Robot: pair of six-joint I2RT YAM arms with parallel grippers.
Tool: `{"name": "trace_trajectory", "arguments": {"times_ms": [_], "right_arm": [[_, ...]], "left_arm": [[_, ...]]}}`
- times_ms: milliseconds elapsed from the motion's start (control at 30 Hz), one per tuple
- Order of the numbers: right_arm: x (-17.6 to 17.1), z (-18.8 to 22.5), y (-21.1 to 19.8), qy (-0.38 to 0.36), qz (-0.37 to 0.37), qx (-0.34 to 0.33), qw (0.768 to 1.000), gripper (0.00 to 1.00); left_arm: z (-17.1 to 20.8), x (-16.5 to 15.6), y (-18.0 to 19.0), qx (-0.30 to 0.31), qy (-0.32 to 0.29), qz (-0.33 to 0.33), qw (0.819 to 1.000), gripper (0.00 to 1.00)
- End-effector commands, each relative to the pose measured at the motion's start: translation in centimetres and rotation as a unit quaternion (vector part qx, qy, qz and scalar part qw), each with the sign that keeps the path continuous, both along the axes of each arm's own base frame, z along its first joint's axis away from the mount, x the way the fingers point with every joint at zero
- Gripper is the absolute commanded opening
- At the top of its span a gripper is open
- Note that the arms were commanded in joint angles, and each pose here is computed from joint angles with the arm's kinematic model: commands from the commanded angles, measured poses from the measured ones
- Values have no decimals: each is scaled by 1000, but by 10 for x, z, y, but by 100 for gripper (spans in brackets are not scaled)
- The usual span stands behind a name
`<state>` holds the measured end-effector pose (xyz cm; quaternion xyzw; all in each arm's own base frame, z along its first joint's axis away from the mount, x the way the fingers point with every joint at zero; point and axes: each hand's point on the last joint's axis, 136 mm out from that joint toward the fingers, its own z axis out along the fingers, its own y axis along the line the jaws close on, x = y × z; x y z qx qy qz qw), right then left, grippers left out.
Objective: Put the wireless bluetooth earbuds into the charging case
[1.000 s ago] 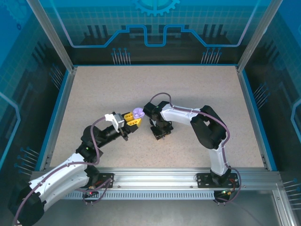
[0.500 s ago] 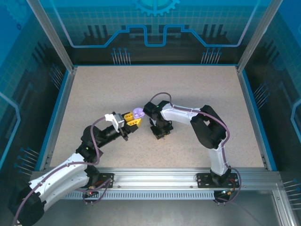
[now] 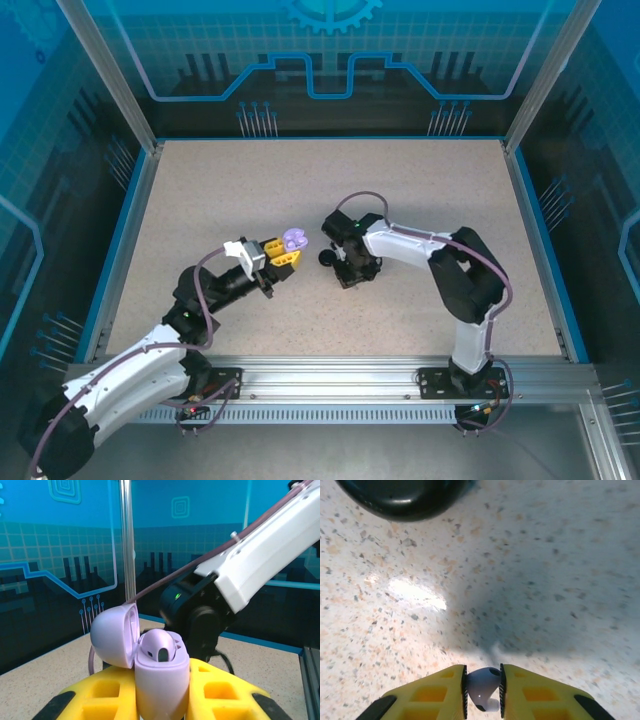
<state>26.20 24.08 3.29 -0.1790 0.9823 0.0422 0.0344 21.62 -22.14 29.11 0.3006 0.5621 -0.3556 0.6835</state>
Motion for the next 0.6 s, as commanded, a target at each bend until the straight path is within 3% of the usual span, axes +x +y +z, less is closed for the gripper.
{"name": "trace_trajectory", "arguments": {"times_ms": [0,300,567], "right_arm": [[11,31,5,-50,-29,55,997,23],[16,114,-4,-135,-92,187,969,23],[12,210,-13,-215,-139,325,910,24]], "left_arm": [[14,1,-1,-9,-30,4,1000,0],[17,12,-9,-2,-42,6,999,0],[14,29,-16,-8,-53,18,998,0]]}}
